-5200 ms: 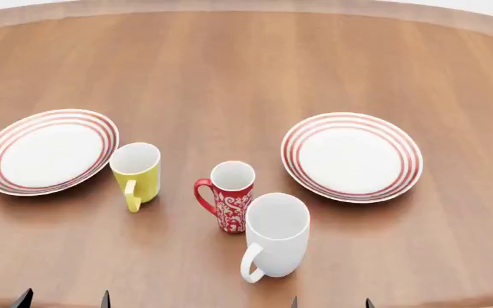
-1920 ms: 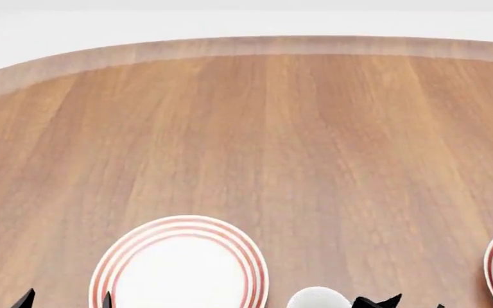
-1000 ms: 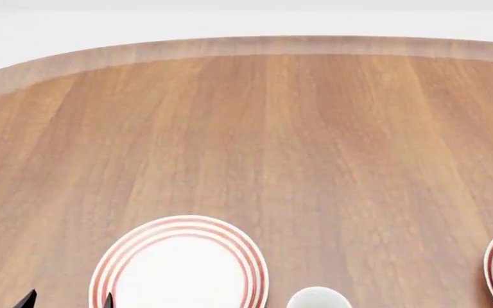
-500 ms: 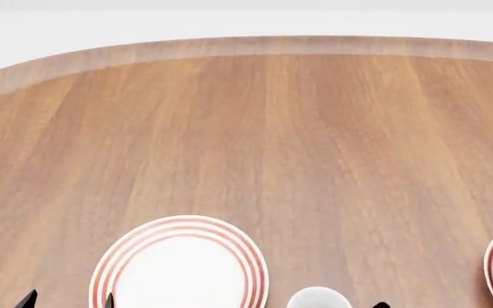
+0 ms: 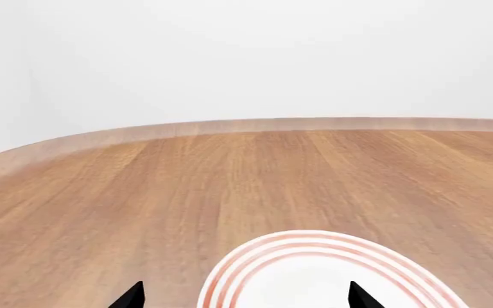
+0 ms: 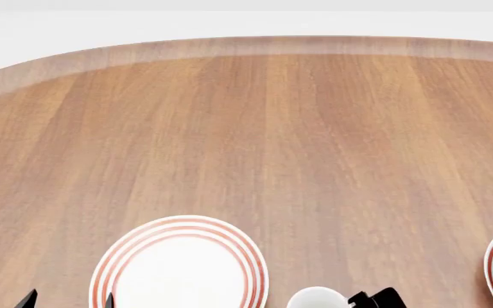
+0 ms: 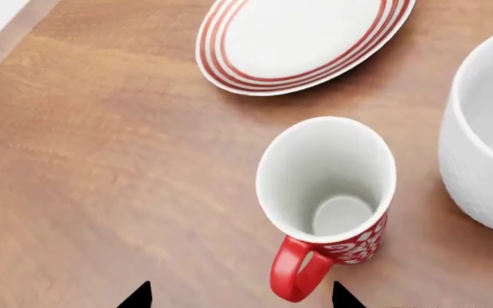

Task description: Put the red mug on the left plate.

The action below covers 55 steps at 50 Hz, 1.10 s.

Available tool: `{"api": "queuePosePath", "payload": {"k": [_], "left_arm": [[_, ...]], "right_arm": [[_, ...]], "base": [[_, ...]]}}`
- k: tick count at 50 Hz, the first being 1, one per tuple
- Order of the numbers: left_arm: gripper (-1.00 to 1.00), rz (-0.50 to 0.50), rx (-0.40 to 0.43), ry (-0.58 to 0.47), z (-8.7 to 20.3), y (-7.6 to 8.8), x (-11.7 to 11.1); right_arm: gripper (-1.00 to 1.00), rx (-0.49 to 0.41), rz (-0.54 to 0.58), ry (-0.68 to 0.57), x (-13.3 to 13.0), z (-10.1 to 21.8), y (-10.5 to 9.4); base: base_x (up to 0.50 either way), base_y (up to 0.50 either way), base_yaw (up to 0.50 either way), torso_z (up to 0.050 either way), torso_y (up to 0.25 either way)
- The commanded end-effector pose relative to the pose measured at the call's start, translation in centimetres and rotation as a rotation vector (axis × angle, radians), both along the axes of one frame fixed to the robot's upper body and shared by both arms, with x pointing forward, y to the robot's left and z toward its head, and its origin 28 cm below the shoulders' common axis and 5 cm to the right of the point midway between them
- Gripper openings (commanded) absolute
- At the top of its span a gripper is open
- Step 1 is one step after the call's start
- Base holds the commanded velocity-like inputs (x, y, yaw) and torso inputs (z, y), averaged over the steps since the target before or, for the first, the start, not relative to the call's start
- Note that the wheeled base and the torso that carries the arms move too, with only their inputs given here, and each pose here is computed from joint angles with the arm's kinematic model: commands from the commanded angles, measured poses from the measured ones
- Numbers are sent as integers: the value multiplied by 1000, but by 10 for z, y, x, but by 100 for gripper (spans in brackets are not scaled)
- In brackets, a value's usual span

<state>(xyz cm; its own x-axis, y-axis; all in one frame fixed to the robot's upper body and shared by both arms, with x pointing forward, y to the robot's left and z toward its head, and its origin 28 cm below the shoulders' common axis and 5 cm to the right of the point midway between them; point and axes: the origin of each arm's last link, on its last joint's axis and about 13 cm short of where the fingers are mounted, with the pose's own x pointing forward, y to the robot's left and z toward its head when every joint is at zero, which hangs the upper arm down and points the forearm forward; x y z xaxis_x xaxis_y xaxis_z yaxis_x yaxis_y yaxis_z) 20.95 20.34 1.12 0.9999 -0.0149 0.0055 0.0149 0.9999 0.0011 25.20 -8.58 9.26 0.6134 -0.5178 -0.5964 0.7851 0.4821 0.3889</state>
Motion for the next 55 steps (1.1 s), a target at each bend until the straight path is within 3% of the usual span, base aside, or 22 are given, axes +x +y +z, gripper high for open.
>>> {"api": "queuePosePath", "payload": {"k": [1, 28, 45, 55], "left_arm": [[100, -4, 2, -2, 0, 0, -1], [100, -11, 3, -4, 0, -1, -1], [100, -10, 4, -3, 0, -1, -1], [100, -9, 4, -6, 0, 0, -1]], "right_arm": [[100, 38, -56, -6, 8, -2, -3], [100, 3, -93, 36, 24, -22, -4], [100, 6, -56, 51, 18, -20, 0], [100, 9, -97, 55, 27, -24, -2]], "base": [[0, 0, 0, 0, 0], [0, 0, 0, 0, 0], [0, 0, 0, 0, 0], [0, 0, 0, 0, 0]]}}
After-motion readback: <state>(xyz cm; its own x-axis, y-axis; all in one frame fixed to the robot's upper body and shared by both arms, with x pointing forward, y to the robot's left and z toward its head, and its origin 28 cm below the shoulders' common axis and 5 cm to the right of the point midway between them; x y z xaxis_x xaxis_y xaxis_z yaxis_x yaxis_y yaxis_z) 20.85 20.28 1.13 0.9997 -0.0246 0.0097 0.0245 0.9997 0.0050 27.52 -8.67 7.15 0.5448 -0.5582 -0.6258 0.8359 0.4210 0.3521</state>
